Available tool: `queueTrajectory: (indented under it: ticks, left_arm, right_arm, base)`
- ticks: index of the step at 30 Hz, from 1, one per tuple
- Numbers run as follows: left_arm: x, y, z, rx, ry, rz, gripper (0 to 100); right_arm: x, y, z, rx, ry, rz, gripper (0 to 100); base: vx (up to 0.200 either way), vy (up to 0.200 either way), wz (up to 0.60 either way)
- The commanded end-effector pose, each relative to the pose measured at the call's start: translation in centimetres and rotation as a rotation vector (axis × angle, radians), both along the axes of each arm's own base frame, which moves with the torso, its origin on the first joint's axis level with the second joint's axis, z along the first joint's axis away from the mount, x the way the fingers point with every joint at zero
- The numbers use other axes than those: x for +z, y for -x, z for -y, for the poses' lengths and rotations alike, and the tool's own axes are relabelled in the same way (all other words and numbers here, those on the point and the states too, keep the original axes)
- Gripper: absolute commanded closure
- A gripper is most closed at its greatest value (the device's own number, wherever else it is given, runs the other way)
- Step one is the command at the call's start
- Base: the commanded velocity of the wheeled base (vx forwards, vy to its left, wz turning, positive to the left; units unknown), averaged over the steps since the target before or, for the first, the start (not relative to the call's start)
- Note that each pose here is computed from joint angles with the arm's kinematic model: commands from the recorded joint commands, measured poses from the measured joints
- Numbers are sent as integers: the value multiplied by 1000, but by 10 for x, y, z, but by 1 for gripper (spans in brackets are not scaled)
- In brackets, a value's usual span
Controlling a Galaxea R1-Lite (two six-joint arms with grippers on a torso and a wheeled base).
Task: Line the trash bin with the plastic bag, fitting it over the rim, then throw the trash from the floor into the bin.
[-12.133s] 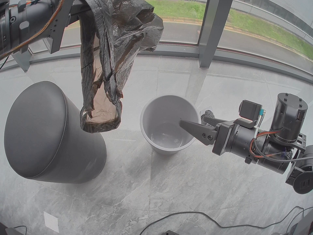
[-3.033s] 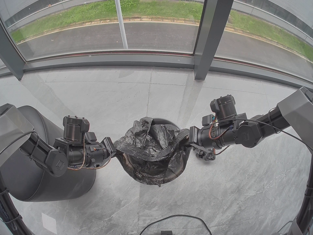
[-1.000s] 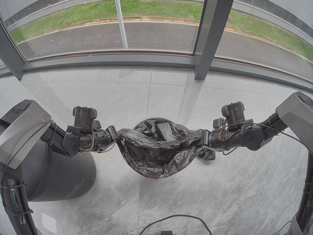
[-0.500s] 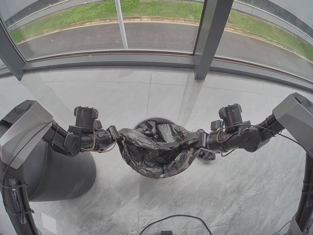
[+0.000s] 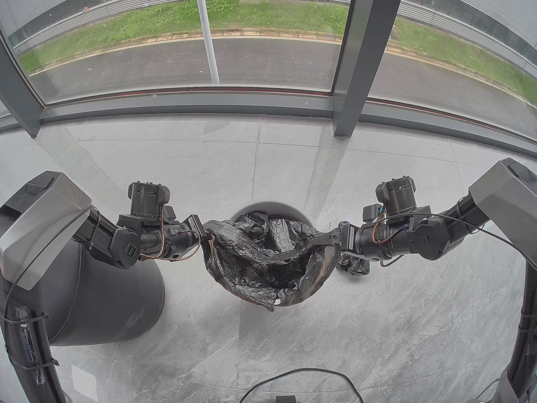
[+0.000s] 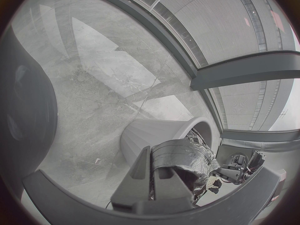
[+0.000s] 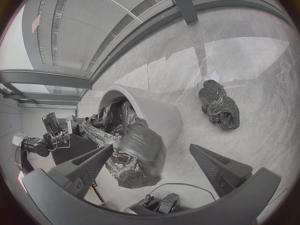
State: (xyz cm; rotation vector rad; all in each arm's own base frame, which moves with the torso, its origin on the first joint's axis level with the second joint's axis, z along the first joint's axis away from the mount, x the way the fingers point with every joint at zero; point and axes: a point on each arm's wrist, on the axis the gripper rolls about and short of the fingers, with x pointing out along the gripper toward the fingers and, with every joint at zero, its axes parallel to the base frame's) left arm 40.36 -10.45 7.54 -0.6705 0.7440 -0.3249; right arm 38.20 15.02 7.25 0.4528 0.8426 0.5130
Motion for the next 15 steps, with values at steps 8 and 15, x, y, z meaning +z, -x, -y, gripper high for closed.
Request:
queueTrajectory:
  ticks: [8, 15]
  left_arm:
    - [6, 1, -1, 12, -1, 25, 100]
    - [4, 0, 0, 47, -27, 27, 100]
  right_arm:
    - [48, 13, 3, 6, -38, 108, 0]
    - [65, 30, -18, 78, -46, 144, 0]
  base:
    - [0, 0, 0]
    - [0, 0, 0]
